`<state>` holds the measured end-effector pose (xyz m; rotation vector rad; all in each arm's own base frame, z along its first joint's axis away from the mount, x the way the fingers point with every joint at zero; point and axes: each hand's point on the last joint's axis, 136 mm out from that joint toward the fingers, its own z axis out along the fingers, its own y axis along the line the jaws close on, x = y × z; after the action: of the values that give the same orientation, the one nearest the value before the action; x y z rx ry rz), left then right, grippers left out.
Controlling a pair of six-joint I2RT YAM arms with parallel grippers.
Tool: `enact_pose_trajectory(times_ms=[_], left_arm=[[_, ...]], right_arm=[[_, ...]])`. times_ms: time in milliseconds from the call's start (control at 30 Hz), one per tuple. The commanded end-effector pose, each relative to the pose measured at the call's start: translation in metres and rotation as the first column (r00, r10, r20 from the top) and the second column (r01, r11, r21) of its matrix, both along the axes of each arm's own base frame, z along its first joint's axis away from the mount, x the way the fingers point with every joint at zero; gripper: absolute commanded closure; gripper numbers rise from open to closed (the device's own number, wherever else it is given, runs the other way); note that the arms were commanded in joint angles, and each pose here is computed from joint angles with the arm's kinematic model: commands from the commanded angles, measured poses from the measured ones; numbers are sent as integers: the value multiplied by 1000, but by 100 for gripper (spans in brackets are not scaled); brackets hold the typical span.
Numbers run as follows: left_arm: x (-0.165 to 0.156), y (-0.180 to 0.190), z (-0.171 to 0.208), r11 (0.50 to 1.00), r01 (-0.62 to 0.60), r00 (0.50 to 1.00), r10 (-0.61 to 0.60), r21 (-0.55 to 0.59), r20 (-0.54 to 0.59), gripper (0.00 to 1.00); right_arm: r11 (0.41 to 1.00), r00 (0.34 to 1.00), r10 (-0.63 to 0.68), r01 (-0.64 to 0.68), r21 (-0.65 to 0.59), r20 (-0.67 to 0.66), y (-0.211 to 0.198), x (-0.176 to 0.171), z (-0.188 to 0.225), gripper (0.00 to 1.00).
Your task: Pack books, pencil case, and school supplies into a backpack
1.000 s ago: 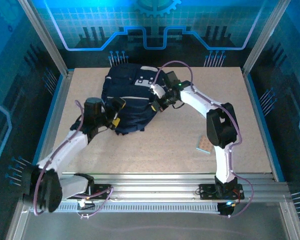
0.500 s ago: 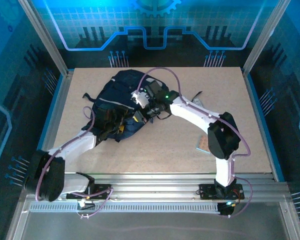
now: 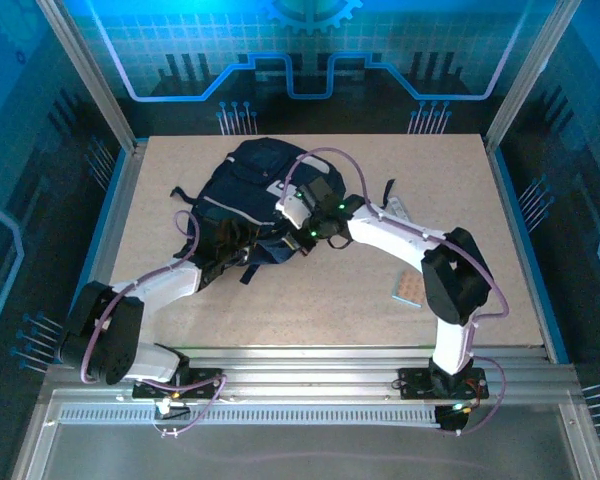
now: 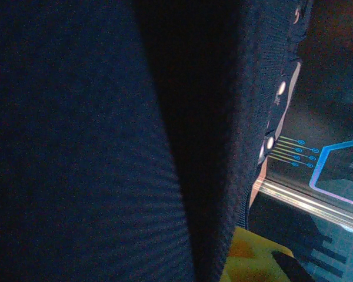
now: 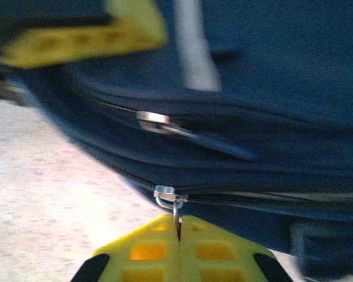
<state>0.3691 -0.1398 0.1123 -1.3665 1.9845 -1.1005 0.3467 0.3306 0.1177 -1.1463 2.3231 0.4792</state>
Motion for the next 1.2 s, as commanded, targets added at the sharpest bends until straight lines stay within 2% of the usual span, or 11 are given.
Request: enact_pose_trajectory(times_ms=[0, 267, 300, 433, 467, 500, 567, 633, 667, 867, 1167], left_arm=[[0, 11, 26, 1000, -15, 996, 13, 17, 89, 100], [-14, 7, 23, 999, 29, 997, -30, 22, 64, 100], [-14, 4, 23, 999, 48, 997, -50, 26, 60, 90], [-13, -6, 30, 989, 135, 988, -139, 61, 64, 78], [-13, -8, 32, 986, 152, 985, -157, 69, 68, 69], [-14, -9, 36, 982, 169, 982, -175, 86, 64, 52], [-19, -11, 43, 968, 218, 973, -225, 122, 48, 2], [-27, -10, 53, 948, 267, 960, -278, 176, 43, 1], [-31, -8, 55, 939, 278, 956, -291, 202, 38, 1], [-38, 24, 58, 901, 224, 963, -262, 371, 56, 1], [-4, 49, 51, 921, 178, 967, -229, 346, 111, 1]], right_arm=[[942, 977, -201, 214, -259, 77, -93, 54, -32, 100], [885, 927, -349, 374, -275, 140, -135, 110, -20, 100], [894, 930, -351, 368, -255, 112, -132, 107, -15, 100], [934, 944, -324, 330, -138, 67, -116, 92, -2, 100], [937, 946, -321, 324, -129, 49, -115, 87, 1, 100], [945, 952, -306, 307, -113, 22, -113, 80, 5, 94], [966, 966, -256, 253, -57, -44, -103, 62, 14, 73], [981, 976, -192, 194, 15, -99, -92, 41, 28, 53], [984, 979, -170, 175, 40, -109, -88, 35, 34, 50], [974, 983, -127, 149, 169, -133, -59, 19, 56, 44], [941, 972, -53, 125, 313, -230, 6, 13, 41, 31]])
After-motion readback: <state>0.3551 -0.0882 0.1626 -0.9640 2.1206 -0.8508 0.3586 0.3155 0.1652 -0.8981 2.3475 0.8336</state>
